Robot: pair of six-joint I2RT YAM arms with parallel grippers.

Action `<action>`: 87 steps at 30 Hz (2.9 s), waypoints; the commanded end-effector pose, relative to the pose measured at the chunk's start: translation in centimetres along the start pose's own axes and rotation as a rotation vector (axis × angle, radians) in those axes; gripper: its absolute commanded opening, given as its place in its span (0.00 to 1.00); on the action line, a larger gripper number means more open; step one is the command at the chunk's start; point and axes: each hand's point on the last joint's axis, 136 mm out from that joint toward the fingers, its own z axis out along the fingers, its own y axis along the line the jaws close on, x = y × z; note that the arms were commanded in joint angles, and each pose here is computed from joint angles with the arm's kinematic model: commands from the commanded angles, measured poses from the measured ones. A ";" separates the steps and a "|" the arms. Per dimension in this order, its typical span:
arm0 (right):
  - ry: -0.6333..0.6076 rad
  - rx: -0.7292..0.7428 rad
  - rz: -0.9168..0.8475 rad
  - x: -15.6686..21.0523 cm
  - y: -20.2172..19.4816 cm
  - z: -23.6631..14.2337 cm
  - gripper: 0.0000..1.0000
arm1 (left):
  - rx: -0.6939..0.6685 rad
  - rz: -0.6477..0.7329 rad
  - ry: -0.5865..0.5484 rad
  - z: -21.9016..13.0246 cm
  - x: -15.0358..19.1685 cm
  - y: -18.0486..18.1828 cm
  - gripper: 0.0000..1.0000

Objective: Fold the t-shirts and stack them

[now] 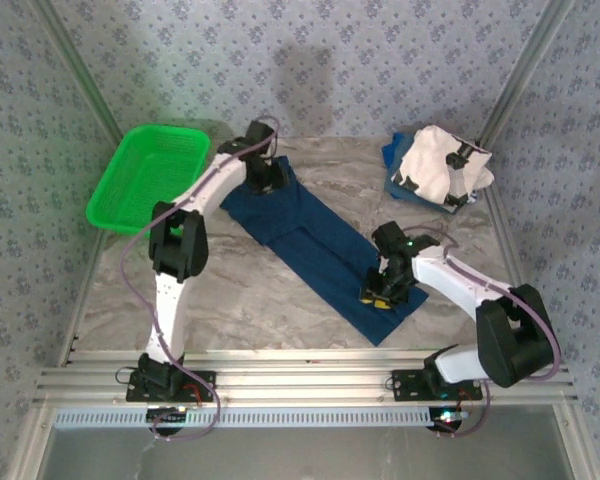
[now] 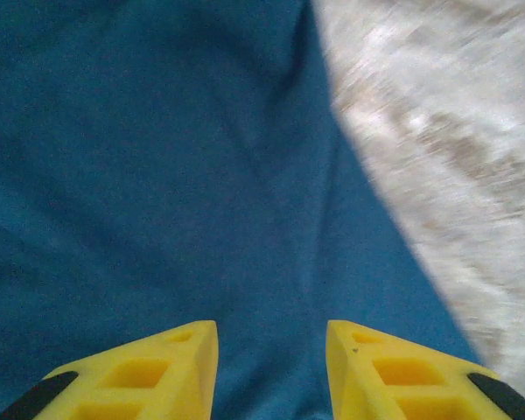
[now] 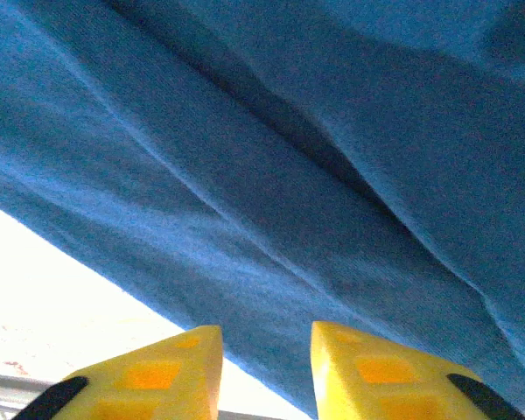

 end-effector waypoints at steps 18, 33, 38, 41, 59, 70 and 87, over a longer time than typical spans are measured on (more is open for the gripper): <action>0.105 -0.151 0.101 3.9 10.2 7.6 0.27 | -0.025 -0.012 -0.026 13.1 -4.9 3.8 0.35; 0.074 -0.244 0.072 6.7 21.8 4.3 0.38 | 0.423 -0.058 -0.077 6.5 -10.4 -2.2 0.64; 0.038 -0.253 -0.008 7.2 19.5 -1.7 0.48 | 0.579 -0.002 -0.216 -6.8 -14.0 -7.0 0.78; 0.017 -0.183 -0.057 6.6 15.6 -4.9 0.54 | 0.511 0.078 -0.244 -14.6 -12.2 -7.8 0.80; 0.083 -0.244 -0.048 6.2 3.9 -1.3 0.64 | 0.199 -0.202 0.111 -16.6 27.5 3.6 0.73; 0.105 -0.249 -0.053 5.6 1.8 1.4 0.66 | 0.205 -0.274 0.154 -11.2 33.5 4.2 0.65; 0.105 -0.267 -0.060 4.8 2.1 2.4 0.66 | -0.026 -0.255 0.258 -10.4 37.5 8.0 0.59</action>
